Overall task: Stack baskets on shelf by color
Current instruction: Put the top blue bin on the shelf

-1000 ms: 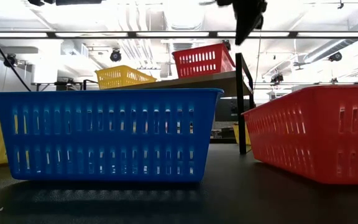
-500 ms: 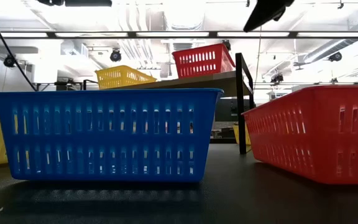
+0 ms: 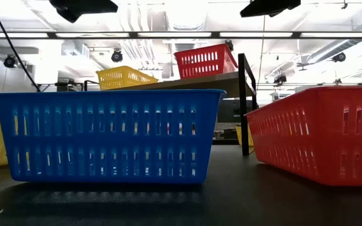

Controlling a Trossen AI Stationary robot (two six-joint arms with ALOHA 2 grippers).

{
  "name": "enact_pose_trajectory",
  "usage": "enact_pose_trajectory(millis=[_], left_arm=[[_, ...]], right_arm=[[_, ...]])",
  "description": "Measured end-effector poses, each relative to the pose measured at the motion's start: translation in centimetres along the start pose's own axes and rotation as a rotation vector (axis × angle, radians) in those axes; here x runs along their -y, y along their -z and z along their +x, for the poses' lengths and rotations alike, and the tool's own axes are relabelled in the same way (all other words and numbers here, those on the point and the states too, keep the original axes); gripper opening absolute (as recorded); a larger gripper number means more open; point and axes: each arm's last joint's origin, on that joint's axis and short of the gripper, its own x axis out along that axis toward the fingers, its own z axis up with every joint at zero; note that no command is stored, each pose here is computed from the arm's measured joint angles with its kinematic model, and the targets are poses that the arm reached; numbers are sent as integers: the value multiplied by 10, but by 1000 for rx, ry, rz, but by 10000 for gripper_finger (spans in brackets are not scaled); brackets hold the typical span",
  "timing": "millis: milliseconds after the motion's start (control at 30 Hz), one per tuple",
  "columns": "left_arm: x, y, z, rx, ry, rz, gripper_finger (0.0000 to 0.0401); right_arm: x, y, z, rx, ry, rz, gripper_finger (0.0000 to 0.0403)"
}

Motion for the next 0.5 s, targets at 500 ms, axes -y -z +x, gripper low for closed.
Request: enact_pose_trajectory(millis=[500], left_arm=[[-15,8,-31,-692,215,-3,0]], right_arm=[[3,12,-13,21,-2,8,8]])
